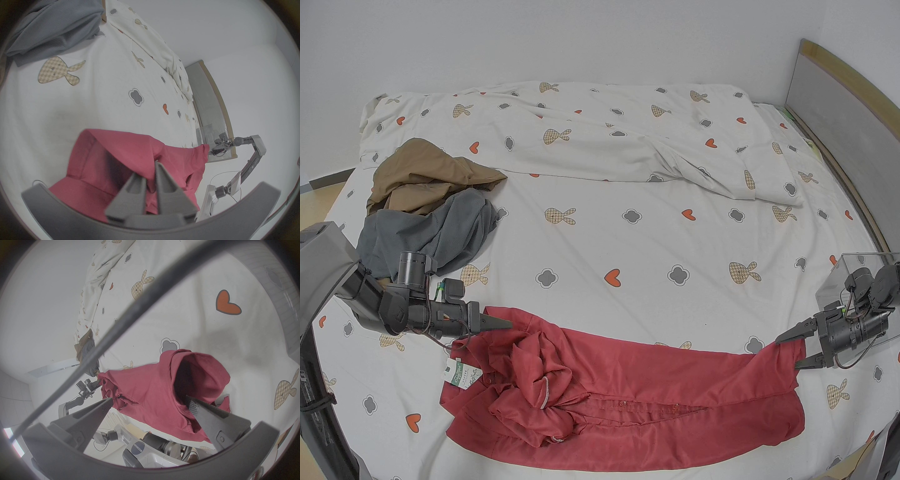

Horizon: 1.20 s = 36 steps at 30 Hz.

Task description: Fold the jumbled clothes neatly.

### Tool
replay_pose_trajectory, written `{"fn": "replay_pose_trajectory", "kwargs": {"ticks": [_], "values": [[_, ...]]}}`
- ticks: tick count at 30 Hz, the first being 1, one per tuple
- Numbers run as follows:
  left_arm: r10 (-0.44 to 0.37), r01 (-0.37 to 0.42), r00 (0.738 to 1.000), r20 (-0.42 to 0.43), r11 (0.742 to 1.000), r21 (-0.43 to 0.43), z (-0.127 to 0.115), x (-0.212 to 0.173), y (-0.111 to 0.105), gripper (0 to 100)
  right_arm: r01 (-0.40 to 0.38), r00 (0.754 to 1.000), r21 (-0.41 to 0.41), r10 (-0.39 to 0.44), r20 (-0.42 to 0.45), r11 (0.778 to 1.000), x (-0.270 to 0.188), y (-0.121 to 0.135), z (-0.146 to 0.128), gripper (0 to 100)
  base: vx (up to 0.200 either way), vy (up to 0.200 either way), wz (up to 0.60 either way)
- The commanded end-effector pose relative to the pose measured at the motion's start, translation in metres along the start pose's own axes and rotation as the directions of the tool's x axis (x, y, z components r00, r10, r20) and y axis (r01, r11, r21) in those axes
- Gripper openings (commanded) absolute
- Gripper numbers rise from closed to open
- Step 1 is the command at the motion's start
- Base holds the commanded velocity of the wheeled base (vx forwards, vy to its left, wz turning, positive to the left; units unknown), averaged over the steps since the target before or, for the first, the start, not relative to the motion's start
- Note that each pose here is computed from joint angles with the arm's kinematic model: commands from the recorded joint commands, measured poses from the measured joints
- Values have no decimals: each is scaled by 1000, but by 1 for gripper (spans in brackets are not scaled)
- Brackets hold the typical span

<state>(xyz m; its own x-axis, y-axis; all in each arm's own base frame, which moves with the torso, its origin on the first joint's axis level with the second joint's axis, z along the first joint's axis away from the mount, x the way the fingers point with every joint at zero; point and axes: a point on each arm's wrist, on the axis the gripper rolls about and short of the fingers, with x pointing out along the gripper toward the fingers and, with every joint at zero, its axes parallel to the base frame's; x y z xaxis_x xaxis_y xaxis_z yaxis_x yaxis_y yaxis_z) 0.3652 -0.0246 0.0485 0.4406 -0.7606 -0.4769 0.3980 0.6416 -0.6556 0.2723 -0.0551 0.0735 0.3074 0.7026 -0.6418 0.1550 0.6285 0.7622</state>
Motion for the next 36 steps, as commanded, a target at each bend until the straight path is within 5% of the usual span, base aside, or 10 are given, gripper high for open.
{"fn": "replay_pose_trajectory", "kwargs": {"ticks": [1,23,24,36], "values": [[19,-19,999,37,1000,-4,5,-15,2,0,3,1000,0,-3,-4,1000,1,0,0,100,0,0,0],[45,-44,996,80,999,-9,10,-30,9,0,-10,999,7,10,46,1000,15,-1,18,100,0,0,0],[45,-44,996,80,999,-9,10,-30,9,0,-10,999,6,10,43,1000,16,0,18,0,0,0,0],[49,-47,995,89,999,-22,14,-31,13,0,-9,997,33,6,80,999,4,-5,19,0,0,0,0]]}}
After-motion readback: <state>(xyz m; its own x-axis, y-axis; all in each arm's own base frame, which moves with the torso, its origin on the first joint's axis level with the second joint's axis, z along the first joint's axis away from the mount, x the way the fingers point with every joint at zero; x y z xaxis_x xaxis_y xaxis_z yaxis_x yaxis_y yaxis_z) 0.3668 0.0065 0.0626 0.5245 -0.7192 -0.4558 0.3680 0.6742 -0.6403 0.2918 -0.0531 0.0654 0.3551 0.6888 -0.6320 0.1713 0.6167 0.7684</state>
